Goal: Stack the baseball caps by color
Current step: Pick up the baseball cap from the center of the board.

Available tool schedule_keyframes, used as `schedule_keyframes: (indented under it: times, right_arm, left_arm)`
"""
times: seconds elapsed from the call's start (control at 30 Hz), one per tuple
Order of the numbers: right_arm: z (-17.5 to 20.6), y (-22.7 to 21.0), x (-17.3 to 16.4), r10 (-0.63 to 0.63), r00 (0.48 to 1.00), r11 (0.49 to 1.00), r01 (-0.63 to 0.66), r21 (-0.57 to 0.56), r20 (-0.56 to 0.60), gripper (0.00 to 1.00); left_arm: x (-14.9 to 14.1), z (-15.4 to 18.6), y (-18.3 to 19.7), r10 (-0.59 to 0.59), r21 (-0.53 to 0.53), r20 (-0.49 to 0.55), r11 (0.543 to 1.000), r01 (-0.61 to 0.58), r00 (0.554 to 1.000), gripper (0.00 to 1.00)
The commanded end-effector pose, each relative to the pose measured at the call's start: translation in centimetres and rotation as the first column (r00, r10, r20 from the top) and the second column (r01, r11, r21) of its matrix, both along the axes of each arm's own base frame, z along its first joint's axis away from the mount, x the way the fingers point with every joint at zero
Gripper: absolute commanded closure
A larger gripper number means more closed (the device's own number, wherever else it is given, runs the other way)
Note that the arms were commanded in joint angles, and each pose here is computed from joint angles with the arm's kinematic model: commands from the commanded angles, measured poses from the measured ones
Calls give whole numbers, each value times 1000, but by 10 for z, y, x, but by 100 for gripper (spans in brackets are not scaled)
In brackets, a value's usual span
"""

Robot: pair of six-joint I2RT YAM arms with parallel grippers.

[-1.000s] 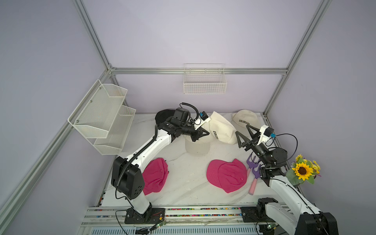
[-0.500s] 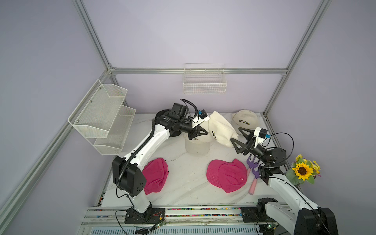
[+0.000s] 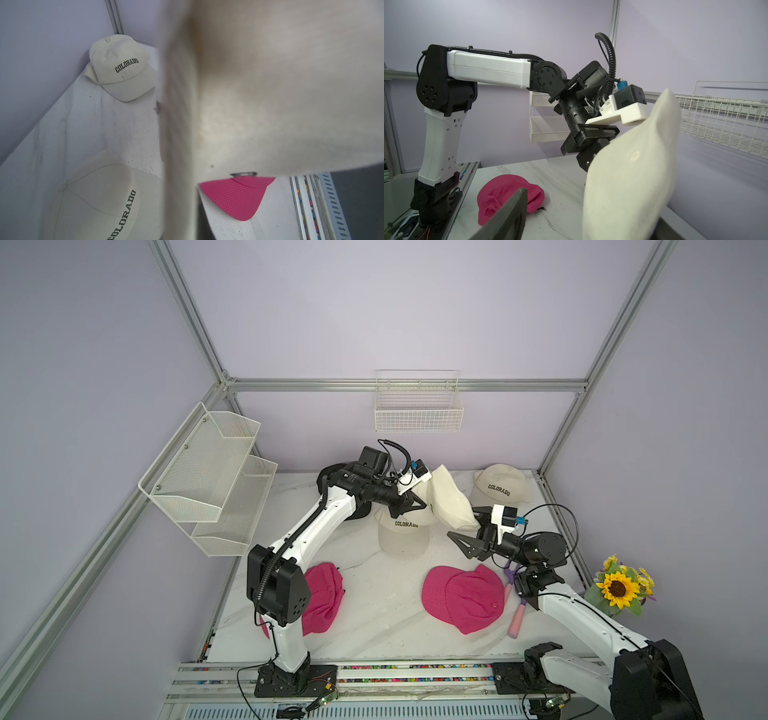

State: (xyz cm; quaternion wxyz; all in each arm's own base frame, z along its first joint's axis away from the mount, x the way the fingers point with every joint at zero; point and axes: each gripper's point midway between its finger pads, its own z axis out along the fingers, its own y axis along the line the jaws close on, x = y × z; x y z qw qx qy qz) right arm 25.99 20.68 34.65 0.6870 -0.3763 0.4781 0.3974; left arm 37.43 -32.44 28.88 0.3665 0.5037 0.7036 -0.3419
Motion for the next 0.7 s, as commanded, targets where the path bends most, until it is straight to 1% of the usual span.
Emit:
schedule_keyframes:
  times: [0.0,0.07,0.13,0.23,0.43,0.53,0.67]
  right_arm:
    - [10,-3,-8,-39,996,999,40,-11,85,28]
    - [8,-10,4,-125,990,992,125,-7,71,27]
    - [1,-16,20,-210,977,977,211,-26,46,25]
    - [-10,-20,40,-283,959,956,283,-72,10,24]
    - [-20,-22,60,-333,942,938,327,-112,-33,23]
    - [-28,-16,61,-300,953,946,291,-140,-50,21]
    - [-38,-8,59,-250,966,958,236,-164,-67,19]
  left_arm:
    - [9,26,6,50,-57,71,997,-46,996,100]
    - [4,30,6,24,-75,69,997,-18,997,100]
    - [-2,30,7,-6,-77,70,997,11,998,100]
    - [-9,29,8,-38,-67,77,997,44,996,100]
    - [-24,34,9,-97,-80,91,991,105,991,100]
    - [-29,37,8,-123,-94,98,987,133,988,100]
    - [-28,36,8,-124,-90,106,987,134,987,100]
